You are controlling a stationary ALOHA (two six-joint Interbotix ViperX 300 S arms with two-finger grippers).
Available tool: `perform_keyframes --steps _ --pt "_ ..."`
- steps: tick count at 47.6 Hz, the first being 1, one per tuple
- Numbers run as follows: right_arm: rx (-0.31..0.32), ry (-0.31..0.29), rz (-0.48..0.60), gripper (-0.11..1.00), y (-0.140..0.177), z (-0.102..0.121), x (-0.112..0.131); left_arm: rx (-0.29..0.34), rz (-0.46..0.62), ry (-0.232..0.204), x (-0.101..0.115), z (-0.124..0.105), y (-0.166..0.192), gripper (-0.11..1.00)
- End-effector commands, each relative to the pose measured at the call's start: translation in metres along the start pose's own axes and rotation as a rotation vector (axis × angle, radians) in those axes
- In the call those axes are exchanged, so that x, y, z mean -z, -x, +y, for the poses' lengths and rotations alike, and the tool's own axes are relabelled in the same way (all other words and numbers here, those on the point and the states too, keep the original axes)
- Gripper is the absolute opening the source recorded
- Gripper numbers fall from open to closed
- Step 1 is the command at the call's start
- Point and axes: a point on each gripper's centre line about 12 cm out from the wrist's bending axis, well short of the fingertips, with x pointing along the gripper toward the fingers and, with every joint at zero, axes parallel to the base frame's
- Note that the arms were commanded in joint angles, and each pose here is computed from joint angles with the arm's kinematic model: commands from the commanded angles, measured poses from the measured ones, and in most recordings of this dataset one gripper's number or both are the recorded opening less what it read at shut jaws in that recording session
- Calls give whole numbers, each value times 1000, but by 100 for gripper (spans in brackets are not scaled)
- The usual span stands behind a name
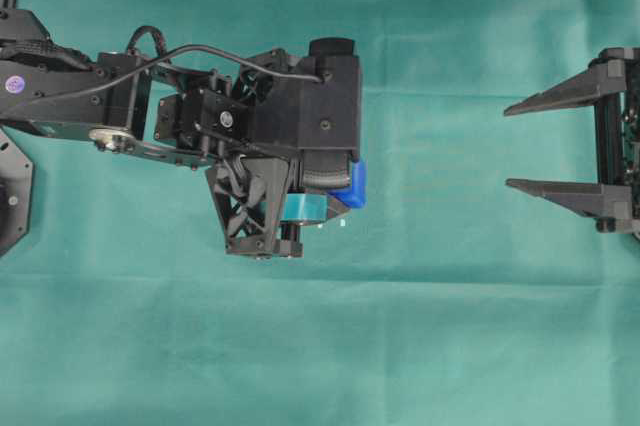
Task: Handover the blue block to the right arm after grasping it with the left arm, then place it in the designated position.
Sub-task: 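Lift the blue cube with the left gripper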
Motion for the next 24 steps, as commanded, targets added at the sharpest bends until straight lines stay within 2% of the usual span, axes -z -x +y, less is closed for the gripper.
perform_keyframes --steps 1,24 --pt "1 1 -25 94 -3 0 -10 0 -55 -9 -12 -2 18 47" --pt "1 3 -25 94 -3 0 -10 0 -61 -9 -12 -2 18 47"
